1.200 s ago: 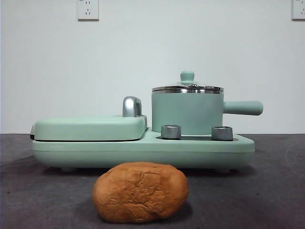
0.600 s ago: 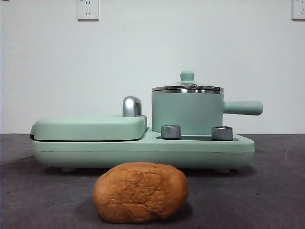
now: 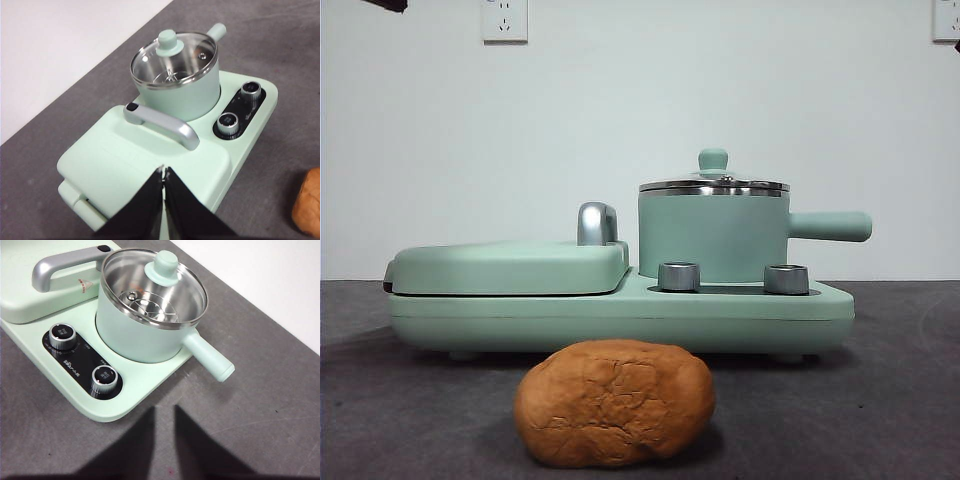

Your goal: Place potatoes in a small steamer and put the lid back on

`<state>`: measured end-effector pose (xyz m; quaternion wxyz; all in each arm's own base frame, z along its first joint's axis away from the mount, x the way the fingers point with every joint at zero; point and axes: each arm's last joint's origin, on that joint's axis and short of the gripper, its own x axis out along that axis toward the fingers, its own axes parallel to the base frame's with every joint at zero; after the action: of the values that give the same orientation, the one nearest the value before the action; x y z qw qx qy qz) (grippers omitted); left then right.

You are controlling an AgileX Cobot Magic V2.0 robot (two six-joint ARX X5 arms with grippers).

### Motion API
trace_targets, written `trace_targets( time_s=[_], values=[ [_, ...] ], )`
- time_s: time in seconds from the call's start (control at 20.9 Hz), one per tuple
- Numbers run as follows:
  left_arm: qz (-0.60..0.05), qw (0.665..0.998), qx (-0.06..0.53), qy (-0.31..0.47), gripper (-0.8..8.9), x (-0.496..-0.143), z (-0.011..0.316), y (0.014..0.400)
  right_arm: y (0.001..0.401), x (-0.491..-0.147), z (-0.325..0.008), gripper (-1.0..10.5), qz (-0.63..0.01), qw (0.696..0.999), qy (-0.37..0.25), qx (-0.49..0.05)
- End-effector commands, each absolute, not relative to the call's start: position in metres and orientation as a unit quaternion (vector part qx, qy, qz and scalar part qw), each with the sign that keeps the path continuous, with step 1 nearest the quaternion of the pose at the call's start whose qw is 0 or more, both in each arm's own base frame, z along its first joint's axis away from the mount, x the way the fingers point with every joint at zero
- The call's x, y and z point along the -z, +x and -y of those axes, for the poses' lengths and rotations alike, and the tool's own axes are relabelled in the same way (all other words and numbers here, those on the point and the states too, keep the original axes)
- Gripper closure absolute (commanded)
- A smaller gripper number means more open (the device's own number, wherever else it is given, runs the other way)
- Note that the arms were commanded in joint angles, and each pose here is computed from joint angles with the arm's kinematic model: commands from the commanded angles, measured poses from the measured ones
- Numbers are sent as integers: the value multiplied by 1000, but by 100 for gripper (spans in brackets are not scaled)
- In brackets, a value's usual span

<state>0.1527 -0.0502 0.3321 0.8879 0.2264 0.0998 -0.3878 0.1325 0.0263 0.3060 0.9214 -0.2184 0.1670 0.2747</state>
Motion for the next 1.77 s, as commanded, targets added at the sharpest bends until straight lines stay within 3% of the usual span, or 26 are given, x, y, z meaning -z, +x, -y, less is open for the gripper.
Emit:
trace_targets(
  time_s=[0.05,0.19,0.53,0.86,1.29,1.77],
  values=[
    [-93,893,389,205,719,-339,52,153,132,-313,-27,721,-154,922,-223,-278],
    [-100,896,389,188,593,-339,52,153,131,-313,-28,712,-155,922,-219,-278],
    [-82,899,393,175,596,-343,57,157,132,-313,-28,712,-164,929,-187,-273],
    [-64,900,409,136,596,-339,79,188,132,-315,-28,712,-171,941,-128,-261],
    [-45,894,430,120,596,-316,132,241,133,-317,-29,712,-165,946,-87,-266],
    [-76,870,474,112,596,-305,204,304,133,-317,-29,712,-166,946,-81,-265]
  ],
)
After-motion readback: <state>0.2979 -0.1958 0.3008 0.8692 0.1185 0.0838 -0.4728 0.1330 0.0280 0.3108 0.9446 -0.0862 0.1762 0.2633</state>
